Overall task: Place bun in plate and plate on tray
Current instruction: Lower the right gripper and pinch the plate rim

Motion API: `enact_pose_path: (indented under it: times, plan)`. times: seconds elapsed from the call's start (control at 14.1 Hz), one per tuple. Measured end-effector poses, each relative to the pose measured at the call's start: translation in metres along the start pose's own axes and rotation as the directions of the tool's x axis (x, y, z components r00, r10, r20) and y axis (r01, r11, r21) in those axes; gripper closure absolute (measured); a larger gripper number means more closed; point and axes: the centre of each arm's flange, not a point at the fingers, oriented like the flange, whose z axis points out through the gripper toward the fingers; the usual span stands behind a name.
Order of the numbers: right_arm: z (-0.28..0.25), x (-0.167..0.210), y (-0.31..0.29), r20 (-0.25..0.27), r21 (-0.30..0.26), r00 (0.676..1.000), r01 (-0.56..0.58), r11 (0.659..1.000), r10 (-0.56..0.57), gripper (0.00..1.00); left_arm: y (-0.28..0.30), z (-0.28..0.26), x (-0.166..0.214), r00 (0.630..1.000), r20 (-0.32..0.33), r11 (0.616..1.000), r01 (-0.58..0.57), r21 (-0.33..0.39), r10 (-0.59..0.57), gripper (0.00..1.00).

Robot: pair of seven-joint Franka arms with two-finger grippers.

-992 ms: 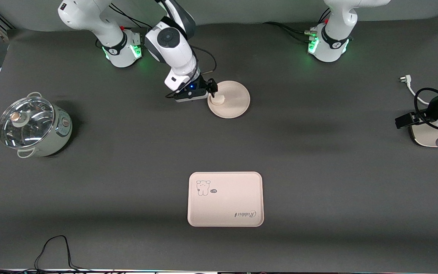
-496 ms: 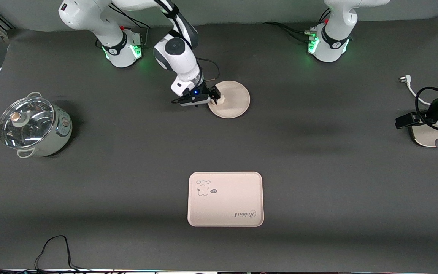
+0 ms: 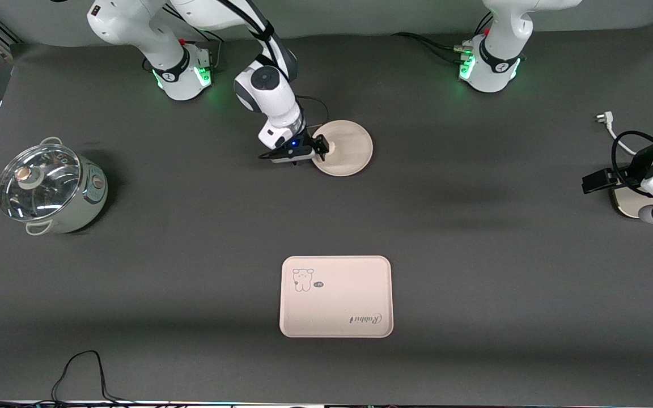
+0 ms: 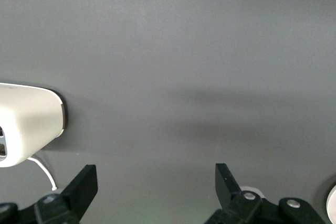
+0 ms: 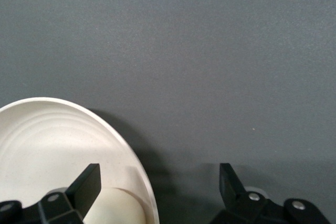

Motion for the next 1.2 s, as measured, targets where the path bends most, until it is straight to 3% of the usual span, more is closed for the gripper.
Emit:
enact_pose_path:
  times: [0.14, 0.28, 0.35, 0.43, 0.5, 0.64, 0.85, 0.92, 1.06, 1.2]
  plan:
    - [-0.0001, 0.0001, -0.0001, 0.000, 0.000, 1.000, 0.000, 1.000, 0.000, 0.04, -0.0002, 0.0000, 0.0000, 1.000, 0.000, 1.000, 0.001, -0.004, -0.001, 0.00]
    - [-0.0001, 0.0002, -0.0002, 0.000, 0.001, 1.000, -0.001, 1.000, 0.001, 0.22, -0.0022, 0.0000, 0.0002, 1.000, 0.000, 1.000, 0.006, -0.009, -0.006, 0.00]
    - [-0.0002, 0.0003, -0.0005, -0.001, 0.001, 1.000, -0.001, 1.000, 0.001, 0.22, -0.0025, -0.0002, 0.0002, 1.000, 0.000, 1.000, 0.007, -0.010, -0.007, 0.00]
    - [-0.0003, 0.0004, -0.0006, -0.001, 0.001, 1.000, -0.001, 1.000, 0.001, 0.28, -0.0024, -0.0002, 0.0002, 1.000, 0.000, 1.000, 0.007, -0.011, -0.007, 0.00]
    - [-0.0004, 0.0005, -0.0008, -0.001, 0.002, 1.000, -0.001, 1.000, 0.001, 0.40, -0.0022, -0.0002, 0.0002, 1.000, 0.000, 1.000, 0.007, -0.013, -0.007, 0.00]
    - [-0.0005, 0.0006, -0.0009, -0.001, 0.002, 1.000, -0.001, 1.000, 0.001, 0.46, -0.0018, -0.0002, 0.0002, 1.000, 0.000, 1.000, 0.006, -0.015, -0.006, 0.00]
    - [-0.0009, 0.0009, -0.0015, -0.002, 0.003, 1.000, -0.001, 1.000, 0.001, 0.74, -0.0020, -0.0002, 0.0002, 1.000, 0.000, 1.000, 0.007, -0.016, -0.007, 0.00]
    - [-0.0009, 0.0009, -0.0015, -0.002, 0.003, 1.000, -0.001, 1.000, 0.001, 0.74, -0.0021, -0.0002, 0.0002, 1.000, 0.000, 1.000, 0.007, -0.016, -0.007, 0.00]
    - [-0.0014, 0.0008, -0.0021, -0.002, 0.005, 1.000, -0.001, 1.000, 0.001, 0.85, -0.0022, -0.0002, 0.0002, 1.000, 0.000, 1.000, 0.007, -0.016, -0.007, 0.00]
    - [-0.0014, 0.0008, -0.0022, -0.002, 0.005, 1.000, -0.001, 1.000, 0.001, 0.90, -0.0021, -0.0002, 0.0002, 1.000, 0.000, 1.000, 0.007, -0.016, -0.007, 0.00]
